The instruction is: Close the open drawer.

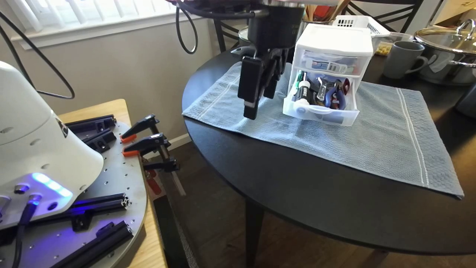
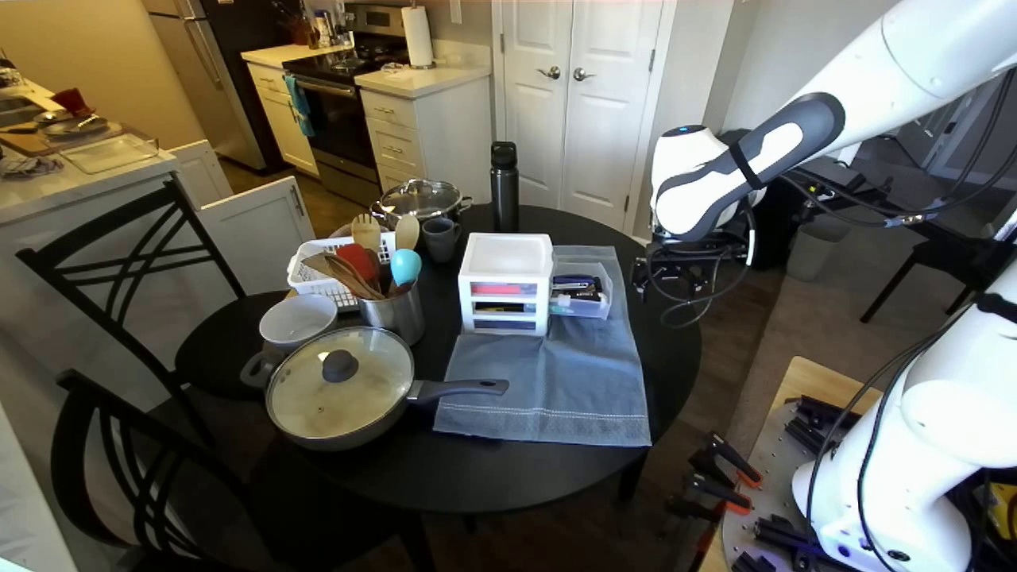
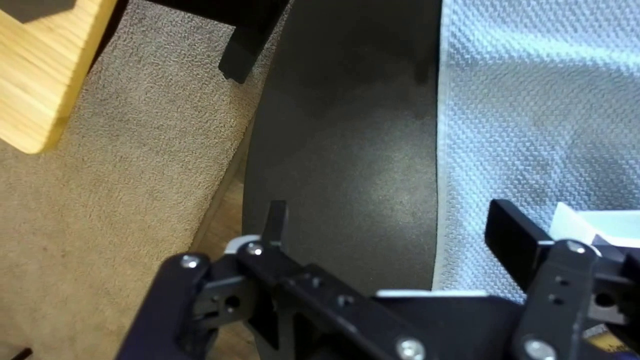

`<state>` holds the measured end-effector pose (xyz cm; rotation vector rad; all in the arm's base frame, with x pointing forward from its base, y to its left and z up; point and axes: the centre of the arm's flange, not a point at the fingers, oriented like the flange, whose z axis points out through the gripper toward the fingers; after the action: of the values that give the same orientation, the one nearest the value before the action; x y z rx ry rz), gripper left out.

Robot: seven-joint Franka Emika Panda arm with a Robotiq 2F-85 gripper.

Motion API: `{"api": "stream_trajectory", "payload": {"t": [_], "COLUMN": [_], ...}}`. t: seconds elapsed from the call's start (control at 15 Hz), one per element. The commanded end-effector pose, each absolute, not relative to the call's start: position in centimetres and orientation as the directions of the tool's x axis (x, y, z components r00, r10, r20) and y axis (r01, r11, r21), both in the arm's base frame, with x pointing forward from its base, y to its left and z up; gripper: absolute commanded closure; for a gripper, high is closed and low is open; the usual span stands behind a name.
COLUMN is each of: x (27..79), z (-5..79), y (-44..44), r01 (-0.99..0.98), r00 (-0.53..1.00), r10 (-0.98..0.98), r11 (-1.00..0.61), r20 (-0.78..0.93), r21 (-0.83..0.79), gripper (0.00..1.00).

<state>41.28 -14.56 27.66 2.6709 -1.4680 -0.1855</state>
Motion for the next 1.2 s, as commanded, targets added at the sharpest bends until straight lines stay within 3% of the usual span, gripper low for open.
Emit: {"api": "stream_trajectory", "payload": {"t": [0.0, 0.53, 1.0, 1.07, 1.13], "x": [41.3, 43.4, 44.3, 44.5, 44.7], "z": [27.7, 25.4, 22.3, 21.7, 21.3], "y": [-14.6, -14.5, -15.5, -16.0, -16.3], "r01": [-0.837, -0.813, -0.800, -0.805, -0.807], "r00": [0.528, 0.581, 0.596, 0.588, 0.586], "r10": [-0.847, -0.810, -0.799, -0.805, -0.807], "r11": [-0.531, -0.577, -0.584, -0.576, -0.573], "r20": [-0.062, 0.073, 0.074, 0.073, 0.072], "r21": [0.135, 0.072, 0.135, 0.141, 0.144], "gripper": [0.00, 0.00, 0.00, 0.25, 0.26]}}
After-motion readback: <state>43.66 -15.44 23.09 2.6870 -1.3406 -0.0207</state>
